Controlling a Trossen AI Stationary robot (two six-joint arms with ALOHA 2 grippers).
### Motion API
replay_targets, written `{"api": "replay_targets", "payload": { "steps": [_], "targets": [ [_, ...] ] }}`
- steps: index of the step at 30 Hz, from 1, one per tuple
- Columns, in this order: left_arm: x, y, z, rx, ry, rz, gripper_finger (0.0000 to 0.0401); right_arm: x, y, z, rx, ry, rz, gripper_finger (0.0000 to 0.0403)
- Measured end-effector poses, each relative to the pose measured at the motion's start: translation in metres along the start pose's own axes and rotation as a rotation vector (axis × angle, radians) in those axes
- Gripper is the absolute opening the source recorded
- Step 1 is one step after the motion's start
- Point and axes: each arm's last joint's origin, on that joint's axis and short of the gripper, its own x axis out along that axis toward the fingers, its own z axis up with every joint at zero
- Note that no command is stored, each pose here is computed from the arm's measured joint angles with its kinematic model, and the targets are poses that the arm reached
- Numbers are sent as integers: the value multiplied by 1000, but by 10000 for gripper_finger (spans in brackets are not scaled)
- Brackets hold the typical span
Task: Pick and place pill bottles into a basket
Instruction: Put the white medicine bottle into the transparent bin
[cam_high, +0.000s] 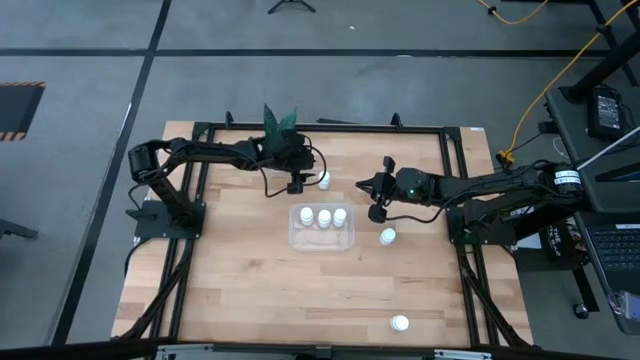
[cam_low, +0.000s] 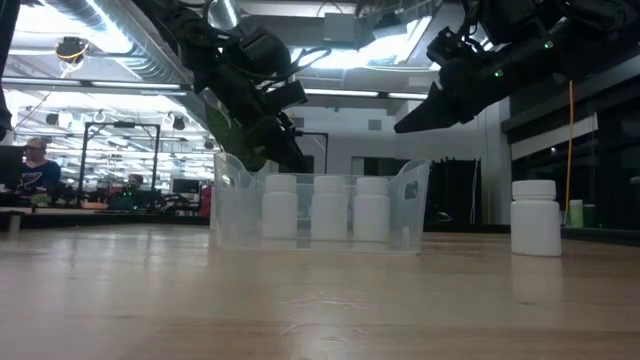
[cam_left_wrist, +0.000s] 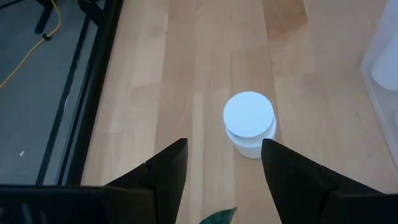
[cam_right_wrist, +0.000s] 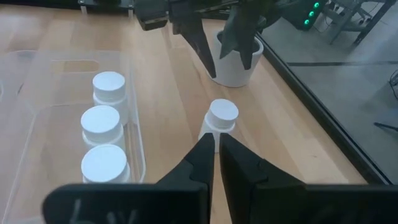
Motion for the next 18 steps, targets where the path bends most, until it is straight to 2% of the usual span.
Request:
{"api": "replay_targets", "payload": {
  "steps": [7,18],
  "targets": [
    [0,-1,1,2,-23,-29,202,0,0,0,-4,0,0,30],
    [0,-1,3,-55,-40,-18,250,0,0,0,-4,0,0,30]
  ]
}}
